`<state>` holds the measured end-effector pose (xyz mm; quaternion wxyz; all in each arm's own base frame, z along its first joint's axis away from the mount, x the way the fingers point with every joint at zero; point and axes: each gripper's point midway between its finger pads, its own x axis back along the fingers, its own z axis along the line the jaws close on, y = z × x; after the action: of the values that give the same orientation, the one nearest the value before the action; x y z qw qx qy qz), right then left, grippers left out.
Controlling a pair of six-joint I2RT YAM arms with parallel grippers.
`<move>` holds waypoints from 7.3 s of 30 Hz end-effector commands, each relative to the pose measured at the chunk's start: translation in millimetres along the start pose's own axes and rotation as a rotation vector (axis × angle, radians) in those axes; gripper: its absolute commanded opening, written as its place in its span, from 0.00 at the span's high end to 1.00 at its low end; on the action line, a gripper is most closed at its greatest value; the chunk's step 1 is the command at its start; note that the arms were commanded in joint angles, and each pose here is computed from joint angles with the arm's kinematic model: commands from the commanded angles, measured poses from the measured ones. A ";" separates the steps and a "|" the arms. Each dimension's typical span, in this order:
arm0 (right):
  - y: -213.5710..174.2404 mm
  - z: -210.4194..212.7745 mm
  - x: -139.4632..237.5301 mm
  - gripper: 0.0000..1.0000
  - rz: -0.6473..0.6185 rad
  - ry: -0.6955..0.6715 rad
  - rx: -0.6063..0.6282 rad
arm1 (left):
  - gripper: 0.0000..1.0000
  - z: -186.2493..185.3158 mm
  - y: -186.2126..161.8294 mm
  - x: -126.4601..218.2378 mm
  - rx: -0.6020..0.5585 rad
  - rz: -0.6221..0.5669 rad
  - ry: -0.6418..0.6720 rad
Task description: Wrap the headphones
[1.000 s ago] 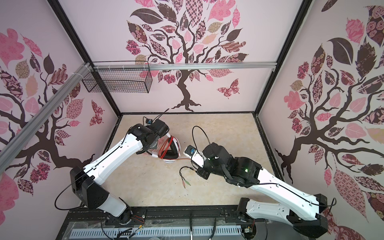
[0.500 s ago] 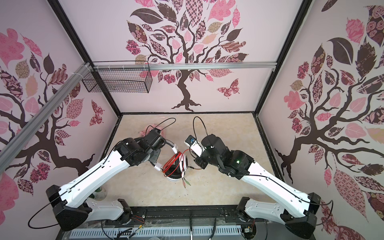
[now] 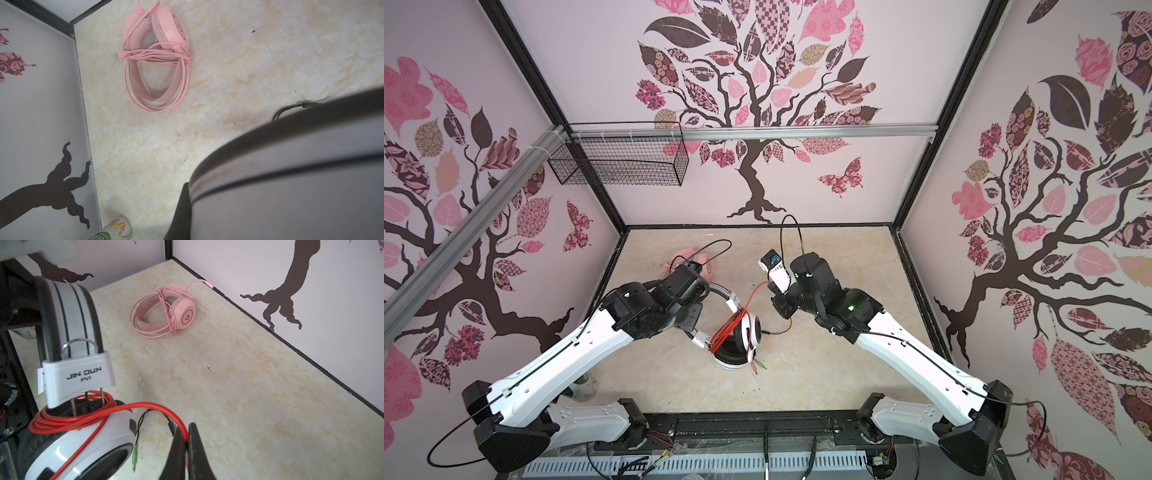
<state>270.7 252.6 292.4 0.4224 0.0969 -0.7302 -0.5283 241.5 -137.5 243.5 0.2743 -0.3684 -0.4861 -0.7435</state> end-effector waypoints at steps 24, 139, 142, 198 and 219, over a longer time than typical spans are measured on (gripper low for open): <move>-60.0 20.3 -55.9 0.61 -0.092 0.432 -0.366 | 1.00 10.5 51.1 90.3 0.472 -0.069 -0.319; -188.4 187.0 -100.2 0.98 0.301 0.306 -0.072 | 1.00 85.8 113.3 94.5 0.901 -0.243 -0.157; -183.2 203.9 -96.2 0.98 0.315 0.316 0.001 | 1.00 81.6 114.6 90.3 0.907 -0.233 -0.173; -31.4 73.9 43.1 1.00 0.048 -0.132 0.384 | 1.00 -2.2 19.6 3.2 -0.096 -0.028 0.189; -51.5 47.5 -15.9 0.98 0.088 -0.047 0.239 | 1.00 -37.5 15.4 35.9 -0.088 -0.053 -0.108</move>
<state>224.3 264.8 232.5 0.4062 0.0941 -0.8158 -0.4006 222.8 -166.4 252.3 0.2496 -0.3982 -0.4315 -0.7700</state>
